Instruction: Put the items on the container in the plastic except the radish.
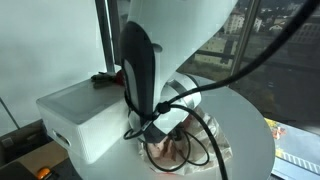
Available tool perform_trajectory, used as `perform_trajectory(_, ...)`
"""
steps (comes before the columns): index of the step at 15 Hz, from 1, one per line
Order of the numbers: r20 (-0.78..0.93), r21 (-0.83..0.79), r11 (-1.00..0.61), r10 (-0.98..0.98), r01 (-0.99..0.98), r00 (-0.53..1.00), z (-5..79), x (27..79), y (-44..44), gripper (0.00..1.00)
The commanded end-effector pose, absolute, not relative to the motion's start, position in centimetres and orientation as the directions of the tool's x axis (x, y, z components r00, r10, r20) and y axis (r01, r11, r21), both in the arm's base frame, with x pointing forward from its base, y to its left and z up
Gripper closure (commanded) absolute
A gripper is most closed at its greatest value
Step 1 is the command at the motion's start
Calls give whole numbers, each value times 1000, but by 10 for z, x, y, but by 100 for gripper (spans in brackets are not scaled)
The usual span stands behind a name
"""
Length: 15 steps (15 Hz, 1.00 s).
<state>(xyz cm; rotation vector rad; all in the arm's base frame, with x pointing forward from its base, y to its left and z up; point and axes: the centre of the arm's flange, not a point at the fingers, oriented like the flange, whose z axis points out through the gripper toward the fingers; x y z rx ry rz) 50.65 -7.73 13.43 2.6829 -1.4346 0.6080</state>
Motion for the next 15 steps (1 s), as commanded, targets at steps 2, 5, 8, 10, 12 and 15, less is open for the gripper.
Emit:
perform_trajectory(2,269,-165,-627,-771,-762,576,143,502,-23,26)
perform_trajectory(5,262,-123,-672,-732,-731,629,173,487,20,4)
perform_trajectory(8,271,-32,-682,-710,-731,650,194,473,42,0)
perform_trajectory(10,303,40,-679,-691,-733,656,207,466,46,0)
perform_trajectory(12,327,100,-659,-686,-745,650,223,457,46,0)
perform_trajectory(15,348,164,-612,-698,-774,626,244,444,40,0)
